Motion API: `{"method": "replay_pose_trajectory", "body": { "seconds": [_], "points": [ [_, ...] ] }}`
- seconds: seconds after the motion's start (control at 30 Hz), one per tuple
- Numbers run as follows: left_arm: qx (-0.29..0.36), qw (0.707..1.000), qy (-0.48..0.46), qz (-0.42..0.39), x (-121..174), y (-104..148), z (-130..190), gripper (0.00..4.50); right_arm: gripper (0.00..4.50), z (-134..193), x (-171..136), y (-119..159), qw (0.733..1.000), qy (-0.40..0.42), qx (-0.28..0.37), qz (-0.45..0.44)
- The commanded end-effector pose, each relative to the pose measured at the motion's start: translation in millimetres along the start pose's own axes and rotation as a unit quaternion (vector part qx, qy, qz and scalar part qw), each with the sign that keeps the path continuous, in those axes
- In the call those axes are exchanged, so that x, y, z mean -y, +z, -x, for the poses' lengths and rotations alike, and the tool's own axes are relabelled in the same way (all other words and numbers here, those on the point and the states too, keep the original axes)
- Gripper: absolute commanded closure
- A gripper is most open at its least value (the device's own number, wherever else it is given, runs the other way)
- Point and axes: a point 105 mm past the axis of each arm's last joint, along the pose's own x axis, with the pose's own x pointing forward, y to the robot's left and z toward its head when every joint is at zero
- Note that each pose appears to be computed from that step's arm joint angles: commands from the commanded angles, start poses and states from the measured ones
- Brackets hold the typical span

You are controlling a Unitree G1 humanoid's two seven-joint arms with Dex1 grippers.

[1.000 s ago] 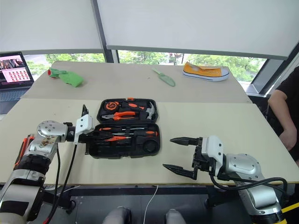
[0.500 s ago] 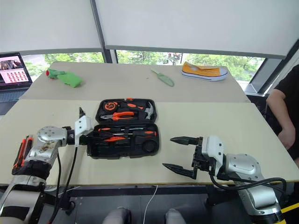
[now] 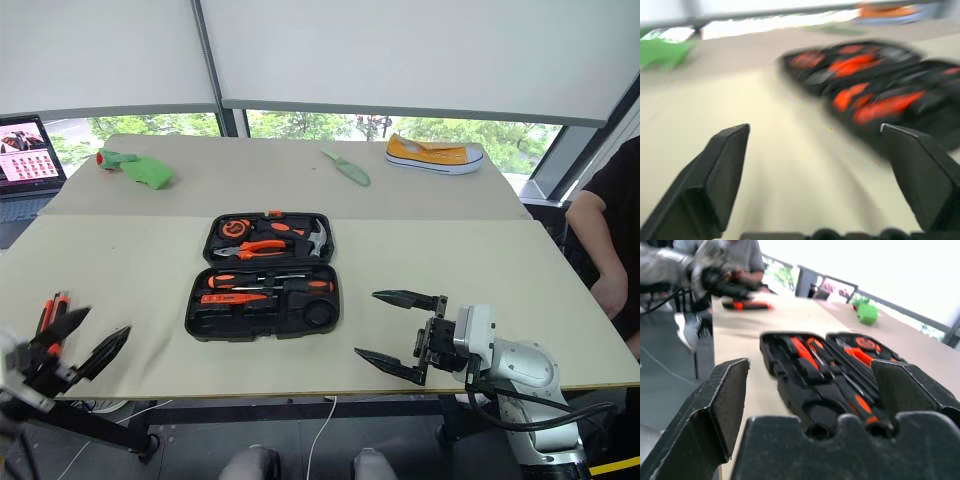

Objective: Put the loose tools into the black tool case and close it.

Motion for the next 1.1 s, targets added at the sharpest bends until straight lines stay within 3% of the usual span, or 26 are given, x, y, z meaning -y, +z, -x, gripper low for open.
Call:
{"method": "replay_pose_trajectory", "body": {
  "seconds": [0.03, 0.17, 0.3, 0.63, 0.87, 0.97, 1.03, 1.1],
  "points": [
    [-0.004, 0.986, 0.169, -0.005, -41, -3, 65, 0.1, 0.0, -4, -10, 11, 0.999, 0.021, 0.029, 0.001],
    [-0.056, 0.96, 0.272, 0.023, -55, -28, 113, 0.1, 0.0, -10, -18, 10, 0.999, 0.034, 0.038, -0.006],
    [-0.067, 0.95, 0.3, 0.046, -55, -34, 120, 0.1, 0.0, -14, -18, 12, 0.998, 0.036, 0.046, -0.009],
    [-0.079, 0.954, 0.276, 0.086, -78, -4, 41, 0.1, 0.0, -25, -9, 16, 0.997, 0.051, 0.049, -0.003],
    [-0.199, 0.939, 0.263, 0.1, -85, -26, -6, 0.1, 0.0, -39, -10, 21, 0.995, 0.072, 0.062, -0.002],
    [-0.255, 0.928, 0.25, 0.103, -83, -39, -12, 0.1, 0.0, -41, -10, 21, 0.995, 0.074, 0.063, -0.003],
    [-0.271, 0.925, 0.248, 0.096, -83, -43, -14, 0.1, 0.0, -41, -10, 22, 0.995, 0.074, 0.062, -0.003],
    [-0.257, 0.933, 0.236, 0.088, -81, -38, -22, 0.48, 0.0, -40, -10, 22, 0.996, 0.072, 0.059, -0.003]
  ]
}}
